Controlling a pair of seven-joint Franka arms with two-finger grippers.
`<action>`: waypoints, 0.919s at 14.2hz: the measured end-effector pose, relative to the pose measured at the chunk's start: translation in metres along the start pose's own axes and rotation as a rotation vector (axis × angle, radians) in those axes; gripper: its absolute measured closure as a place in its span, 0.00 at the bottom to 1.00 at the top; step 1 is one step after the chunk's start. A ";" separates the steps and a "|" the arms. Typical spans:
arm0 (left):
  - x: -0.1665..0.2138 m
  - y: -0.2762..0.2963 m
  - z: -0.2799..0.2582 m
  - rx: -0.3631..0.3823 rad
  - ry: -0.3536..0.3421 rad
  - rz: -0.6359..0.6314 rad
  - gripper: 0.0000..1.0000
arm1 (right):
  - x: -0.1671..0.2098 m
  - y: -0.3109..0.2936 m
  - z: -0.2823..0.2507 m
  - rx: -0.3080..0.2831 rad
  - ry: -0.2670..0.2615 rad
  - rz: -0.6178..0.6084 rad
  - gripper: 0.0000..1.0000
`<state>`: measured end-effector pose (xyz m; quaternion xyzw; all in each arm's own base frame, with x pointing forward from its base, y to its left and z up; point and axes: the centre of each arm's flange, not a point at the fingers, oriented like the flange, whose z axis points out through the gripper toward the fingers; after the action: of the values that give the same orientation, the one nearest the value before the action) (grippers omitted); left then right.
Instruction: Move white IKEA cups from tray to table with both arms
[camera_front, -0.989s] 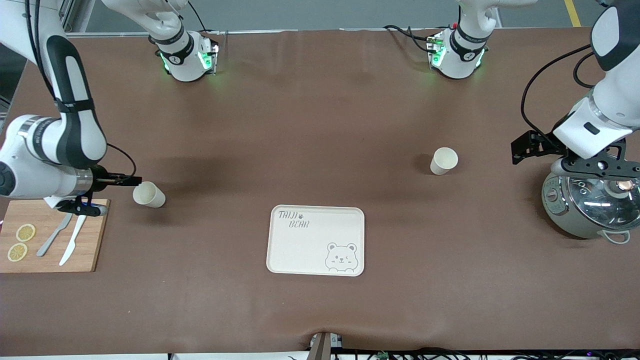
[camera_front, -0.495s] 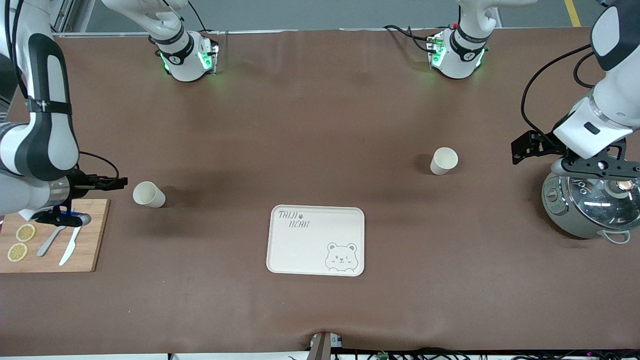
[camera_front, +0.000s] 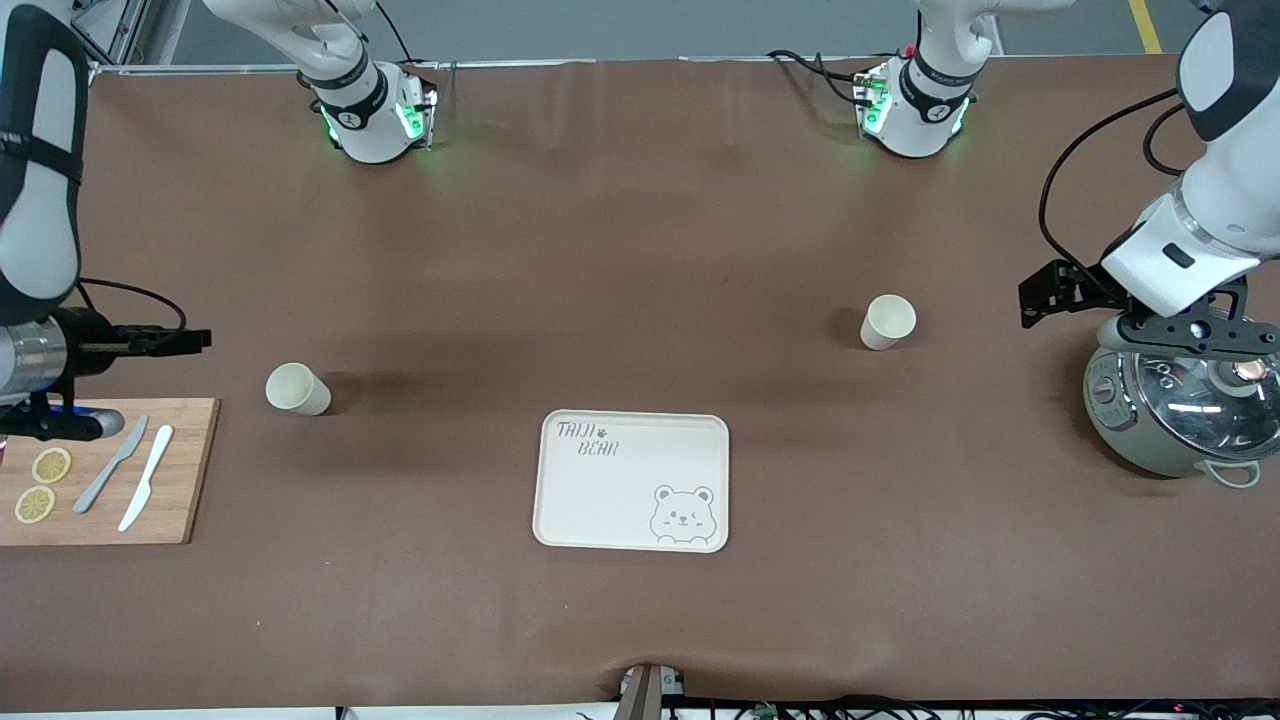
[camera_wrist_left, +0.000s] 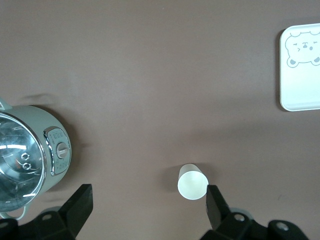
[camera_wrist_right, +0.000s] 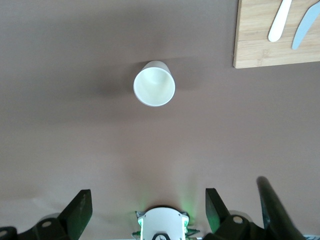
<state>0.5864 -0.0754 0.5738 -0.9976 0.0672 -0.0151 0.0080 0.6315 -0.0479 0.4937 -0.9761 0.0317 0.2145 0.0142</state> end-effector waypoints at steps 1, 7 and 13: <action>0.000 0.000 0.000 0.000 -0.001 0.001 0.00 | -0.009 -0.014 -0.014 -0.036 0.019 -0.005 0.00; 0.001 0.002 0.002 -0.002 -0.006 0.003 0.00 | -0.054 -0.051 -0.065 -0.073 0.139 0.009 0.00; 0.001 0.003 0.003 -0.003 -0.007 0.005 0.00 | -0.107 -0.022 -0.101 -0.015 0.275 0.028 0.00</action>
<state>0.5865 -0.0788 0.5712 -0.9975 0.0698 -0.0117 0.0068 0.5787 -0.0238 0.6307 -0.9958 0.0454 0.0791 -0.0006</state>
